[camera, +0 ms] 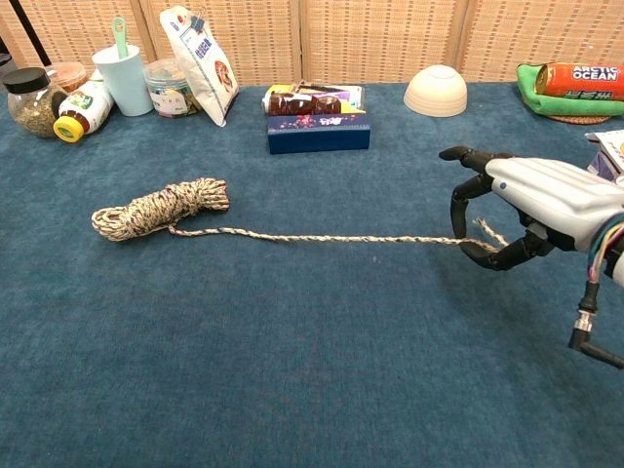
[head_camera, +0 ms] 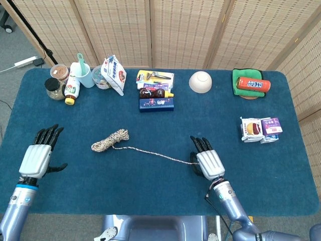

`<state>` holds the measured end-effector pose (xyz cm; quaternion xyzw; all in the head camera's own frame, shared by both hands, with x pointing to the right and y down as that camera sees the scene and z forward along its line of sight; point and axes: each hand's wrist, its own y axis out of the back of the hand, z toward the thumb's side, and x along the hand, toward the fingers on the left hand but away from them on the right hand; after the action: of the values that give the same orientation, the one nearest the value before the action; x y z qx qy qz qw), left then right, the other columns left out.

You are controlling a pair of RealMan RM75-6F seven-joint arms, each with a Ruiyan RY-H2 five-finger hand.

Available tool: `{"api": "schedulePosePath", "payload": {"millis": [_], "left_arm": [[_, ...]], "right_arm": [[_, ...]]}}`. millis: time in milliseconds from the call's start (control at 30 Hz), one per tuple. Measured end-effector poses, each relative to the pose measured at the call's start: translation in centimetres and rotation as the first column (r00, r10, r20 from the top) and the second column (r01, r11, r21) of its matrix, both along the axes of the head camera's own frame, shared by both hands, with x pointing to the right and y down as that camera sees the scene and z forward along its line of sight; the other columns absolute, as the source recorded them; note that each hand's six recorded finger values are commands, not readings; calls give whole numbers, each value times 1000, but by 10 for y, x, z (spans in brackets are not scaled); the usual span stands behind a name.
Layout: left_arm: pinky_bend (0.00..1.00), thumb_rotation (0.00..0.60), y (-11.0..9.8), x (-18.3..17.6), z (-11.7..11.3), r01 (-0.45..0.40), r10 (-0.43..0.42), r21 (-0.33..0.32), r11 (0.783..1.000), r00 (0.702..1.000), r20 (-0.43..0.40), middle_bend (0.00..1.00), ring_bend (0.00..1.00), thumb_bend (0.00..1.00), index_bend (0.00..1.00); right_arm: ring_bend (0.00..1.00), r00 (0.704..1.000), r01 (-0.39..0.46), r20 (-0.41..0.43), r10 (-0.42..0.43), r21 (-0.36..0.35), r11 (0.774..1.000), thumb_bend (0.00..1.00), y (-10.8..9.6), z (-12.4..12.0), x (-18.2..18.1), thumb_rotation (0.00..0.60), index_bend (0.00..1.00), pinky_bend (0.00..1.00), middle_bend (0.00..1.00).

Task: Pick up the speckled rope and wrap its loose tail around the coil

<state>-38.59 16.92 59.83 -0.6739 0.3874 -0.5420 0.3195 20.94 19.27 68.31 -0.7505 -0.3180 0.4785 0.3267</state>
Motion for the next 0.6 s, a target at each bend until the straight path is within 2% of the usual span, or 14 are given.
{"api": "schedulePosePath", "payload": {"millis": [300, 600], "left_arm": [[0, 600, -17, 46, 39, -1, 0, -67, 998, 1000, -13, 0, 0, 68, 0], [0, 600, -17, 94, 71, -6, 8, -142, 990, 1000, 10, 0, 0, 68, 0]], "right_arm": [[0, 1000, 6, -13, -5, 25, 1000, 469, -5, -8, -1, 600, 607, 0, 0], [0, 1000, 0, -30, 1, 33, 999, 469, -8, -8, 2, 600, 611, 0, 0]]}}
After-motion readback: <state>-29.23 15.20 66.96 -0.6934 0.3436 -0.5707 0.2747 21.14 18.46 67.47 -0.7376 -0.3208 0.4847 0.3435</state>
